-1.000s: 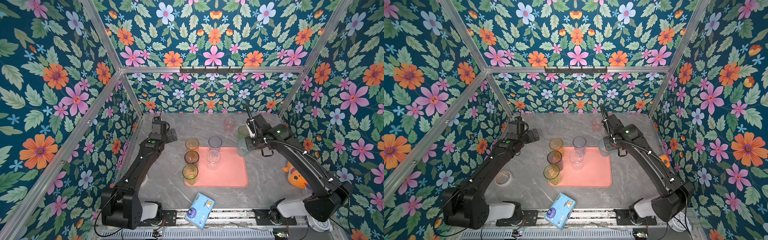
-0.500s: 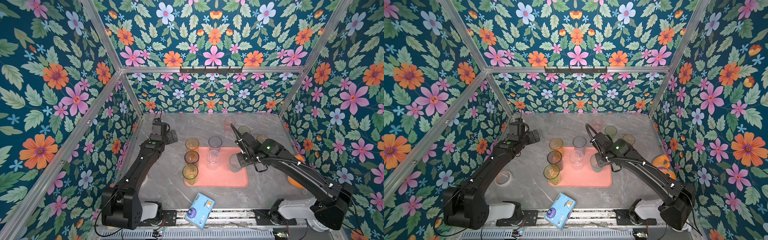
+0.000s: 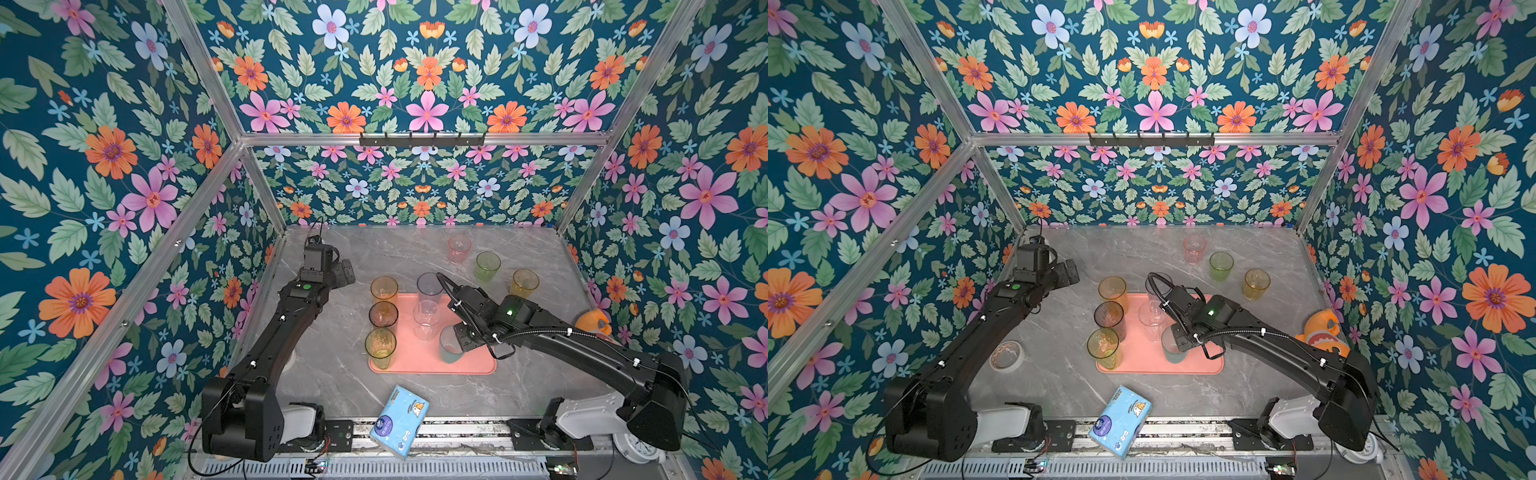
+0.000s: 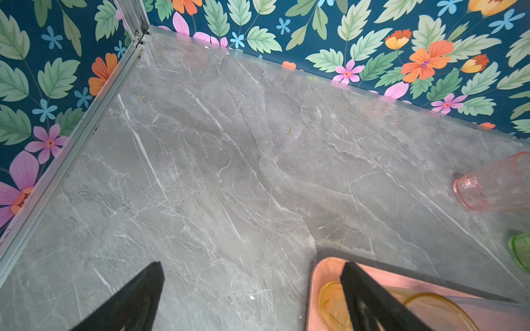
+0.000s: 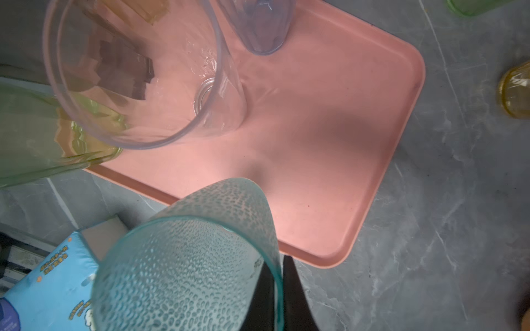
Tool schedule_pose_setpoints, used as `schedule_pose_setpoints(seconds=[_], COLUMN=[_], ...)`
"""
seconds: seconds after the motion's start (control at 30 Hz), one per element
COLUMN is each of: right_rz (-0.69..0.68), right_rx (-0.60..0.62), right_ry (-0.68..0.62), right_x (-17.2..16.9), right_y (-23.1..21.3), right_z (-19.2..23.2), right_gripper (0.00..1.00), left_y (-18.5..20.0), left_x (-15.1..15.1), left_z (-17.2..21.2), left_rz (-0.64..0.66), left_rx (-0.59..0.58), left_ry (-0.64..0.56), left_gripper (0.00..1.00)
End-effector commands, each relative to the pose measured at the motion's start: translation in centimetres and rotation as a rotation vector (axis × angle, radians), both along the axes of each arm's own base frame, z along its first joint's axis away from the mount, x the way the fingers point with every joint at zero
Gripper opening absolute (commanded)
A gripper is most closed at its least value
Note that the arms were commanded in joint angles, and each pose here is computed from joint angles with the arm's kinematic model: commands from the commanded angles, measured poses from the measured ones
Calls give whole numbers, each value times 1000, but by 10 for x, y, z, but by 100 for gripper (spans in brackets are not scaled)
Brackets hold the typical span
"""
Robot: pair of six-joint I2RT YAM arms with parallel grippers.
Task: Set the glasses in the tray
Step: 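Lower the teal glass onto the tray near the clear glass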
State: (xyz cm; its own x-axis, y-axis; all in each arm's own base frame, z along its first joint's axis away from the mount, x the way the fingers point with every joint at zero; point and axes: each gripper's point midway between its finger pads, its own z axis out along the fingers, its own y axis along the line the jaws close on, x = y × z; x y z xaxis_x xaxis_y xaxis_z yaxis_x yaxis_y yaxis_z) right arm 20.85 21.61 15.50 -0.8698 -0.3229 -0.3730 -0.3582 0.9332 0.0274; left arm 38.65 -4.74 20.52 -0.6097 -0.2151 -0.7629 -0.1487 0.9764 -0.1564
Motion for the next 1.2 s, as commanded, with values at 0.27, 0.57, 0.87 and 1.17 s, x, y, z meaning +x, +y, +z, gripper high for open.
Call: schedule_pose_setpoints(seconds=[0.27,0.57,0.87,1.17], right_rz=[37,66,62,62], right_rx=[31,27,16,8], right_ry=[42,49,37,28], right_x=[-10,-10,-4,0], right_y=[35,51,55,59], right_z=[-17,-26,-30,-33], right_gripper=[0,0,0,0], left_y=[2,3,5,5], left_x=[-4,-6,-8,-9], left_z=[4,5,4,2], left_rz=[9,11,19,17], left_rx=[-3,0,7,9], left_ry=[-17,-18,-18,-14], left_gripper=[99,99,99,99])
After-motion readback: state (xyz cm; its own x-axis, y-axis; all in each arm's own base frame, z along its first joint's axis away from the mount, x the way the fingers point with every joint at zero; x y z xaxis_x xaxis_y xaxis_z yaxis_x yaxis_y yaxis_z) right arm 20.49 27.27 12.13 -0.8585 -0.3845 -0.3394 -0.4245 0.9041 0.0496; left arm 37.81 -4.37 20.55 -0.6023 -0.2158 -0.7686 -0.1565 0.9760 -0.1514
